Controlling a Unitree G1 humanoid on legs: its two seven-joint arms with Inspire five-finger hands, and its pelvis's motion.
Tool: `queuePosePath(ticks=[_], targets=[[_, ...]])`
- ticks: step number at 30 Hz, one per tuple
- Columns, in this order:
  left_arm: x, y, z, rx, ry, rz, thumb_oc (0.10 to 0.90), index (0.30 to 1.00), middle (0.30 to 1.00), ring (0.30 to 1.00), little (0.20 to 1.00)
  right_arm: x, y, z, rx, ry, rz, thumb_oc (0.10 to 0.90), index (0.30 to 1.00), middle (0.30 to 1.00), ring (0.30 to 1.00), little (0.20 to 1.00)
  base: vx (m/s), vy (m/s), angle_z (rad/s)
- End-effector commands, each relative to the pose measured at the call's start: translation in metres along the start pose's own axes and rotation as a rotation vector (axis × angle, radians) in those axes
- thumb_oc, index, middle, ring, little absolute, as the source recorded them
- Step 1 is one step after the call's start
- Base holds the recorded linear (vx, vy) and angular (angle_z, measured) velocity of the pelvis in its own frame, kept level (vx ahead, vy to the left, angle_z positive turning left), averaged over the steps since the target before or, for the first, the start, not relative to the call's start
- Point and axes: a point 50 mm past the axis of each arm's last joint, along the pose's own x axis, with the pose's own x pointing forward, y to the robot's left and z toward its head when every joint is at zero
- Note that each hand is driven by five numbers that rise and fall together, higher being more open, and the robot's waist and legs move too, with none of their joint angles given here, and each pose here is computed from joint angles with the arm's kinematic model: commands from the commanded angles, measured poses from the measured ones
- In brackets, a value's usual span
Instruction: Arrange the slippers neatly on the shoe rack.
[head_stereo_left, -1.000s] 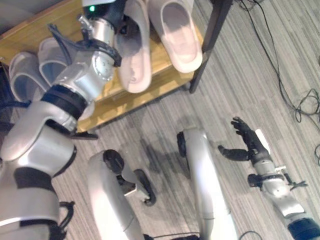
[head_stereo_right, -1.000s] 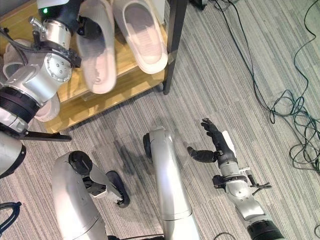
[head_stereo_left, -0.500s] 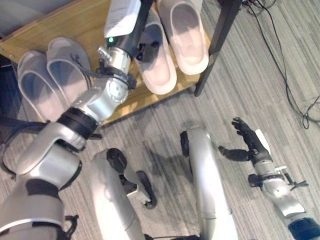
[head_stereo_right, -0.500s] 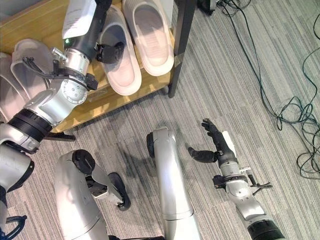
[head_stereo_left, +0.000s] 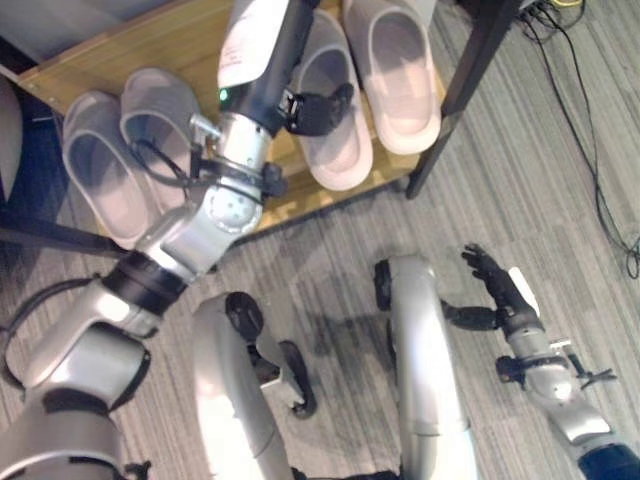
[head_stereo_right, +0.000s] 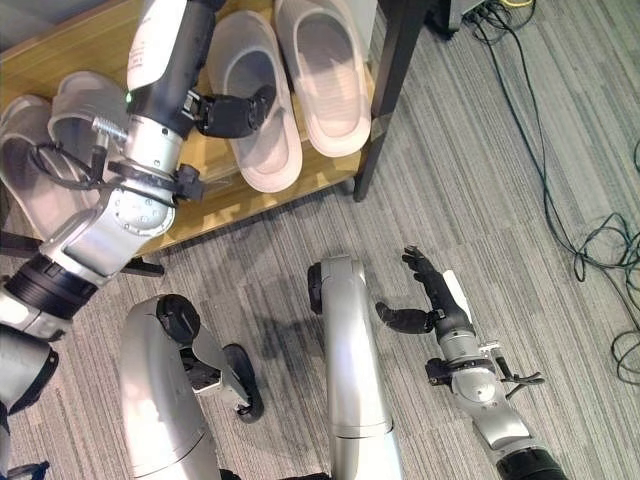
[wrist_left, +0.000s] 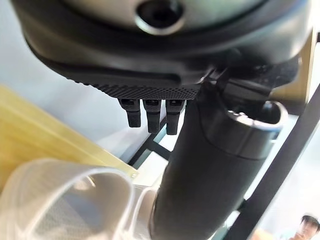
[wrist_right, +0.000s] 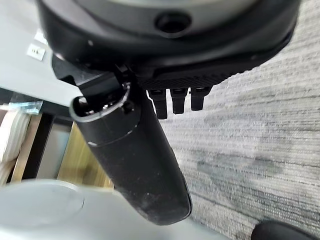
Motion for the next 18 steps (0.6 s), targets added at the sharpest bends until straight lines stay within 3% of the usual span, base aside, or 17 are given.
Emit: queuePosePath(ticks=[1,9,18], targets=[[0.023,0.053,0.044,-0.124,-0.244,0.174,0.8,0.9,0.9,0.9,0.9,0.006,-0.013,0.048,0.013,-0.244,-0.048,0.8,0.9,0.9,0.9,0.9,-0.02,-0.024,0.1],[-0.007,0.038,0.039,-0.597,-0.135,0.029,0.8,0.9,0.9,0.9,0.9,0.004,-0.013,0.044,0.025,-0.214,-0.053,0.8,0.9,0.9,0.9,0.9,-0.01,-0.009,0.04],[-0.019,0.007,0.031,-0.747,-0.022,-0.123,0.8,0.9,0.9,0.9,0.9,0.004,-0.007,0.038,0.029,-0.181,-0.026,0.8,0.9,0.9,0.9,0.9,0.0,-0.005,0.02]])
